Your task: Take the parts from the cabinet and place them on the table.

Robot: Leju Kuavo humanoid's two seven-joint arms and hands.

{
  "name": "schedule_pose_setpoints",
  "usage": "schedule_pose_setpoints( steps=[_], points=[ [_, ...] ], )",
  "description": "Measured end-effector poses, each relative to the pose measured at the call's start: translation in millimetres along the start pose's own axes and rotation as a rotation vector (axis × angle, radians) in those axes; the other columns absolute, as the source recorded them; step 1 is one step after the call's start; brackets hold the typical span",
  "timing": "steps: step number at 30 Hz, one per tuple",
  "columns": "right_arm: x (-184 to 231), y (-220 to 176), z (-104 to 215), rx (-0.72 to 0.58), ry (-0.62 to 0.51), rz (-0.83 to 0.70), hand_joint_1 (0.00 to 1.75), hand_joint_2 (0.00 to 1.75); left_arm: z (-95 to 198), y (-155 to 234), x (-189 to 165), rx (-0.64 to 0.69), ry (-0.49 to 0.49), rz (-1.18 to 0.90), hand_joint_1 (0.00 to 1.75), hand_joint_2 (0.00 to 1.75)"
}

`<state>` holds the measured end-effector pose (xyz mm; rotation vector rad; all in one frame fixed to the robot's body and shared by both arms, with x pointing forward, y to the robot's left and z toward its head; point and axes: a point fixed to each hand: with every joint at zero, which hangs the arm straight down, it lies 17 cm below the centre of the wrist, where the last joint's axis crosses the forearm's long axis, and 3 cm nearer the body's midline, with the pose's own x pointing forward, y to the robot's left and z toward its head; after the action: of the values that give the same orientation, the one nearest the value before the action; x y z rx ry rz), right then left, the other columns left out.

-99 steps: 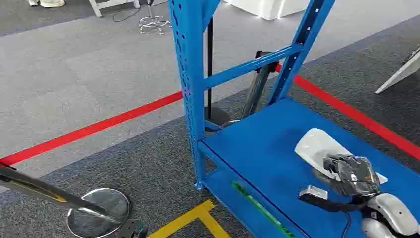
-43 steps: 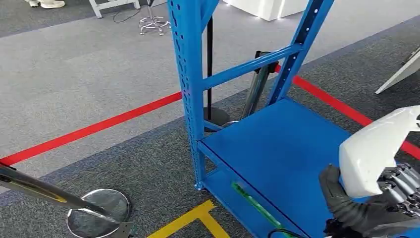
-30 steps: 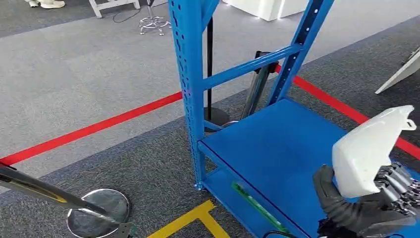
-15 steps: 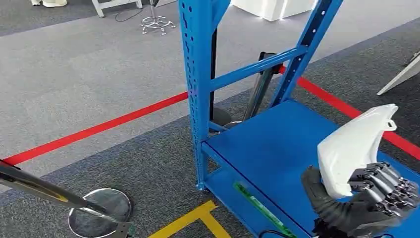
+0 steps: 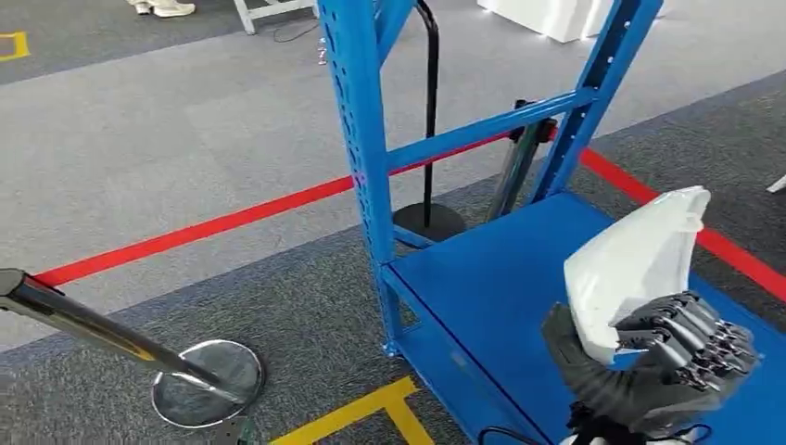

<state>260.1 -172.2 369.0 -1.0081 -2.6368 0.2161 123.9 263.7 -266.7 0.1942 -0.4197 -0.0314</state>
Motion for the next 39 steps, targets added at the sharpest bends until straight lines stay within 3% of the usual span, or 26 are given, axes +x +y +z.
schedule_pose_setpoints(
  steps=[39],
  points=[
    [32,54,-7,0.059,-0.082,-0.181,1.75,1.75,-2,2,9,-0.007,-0.038,-0.041,0.00,1.75]
  ],
)
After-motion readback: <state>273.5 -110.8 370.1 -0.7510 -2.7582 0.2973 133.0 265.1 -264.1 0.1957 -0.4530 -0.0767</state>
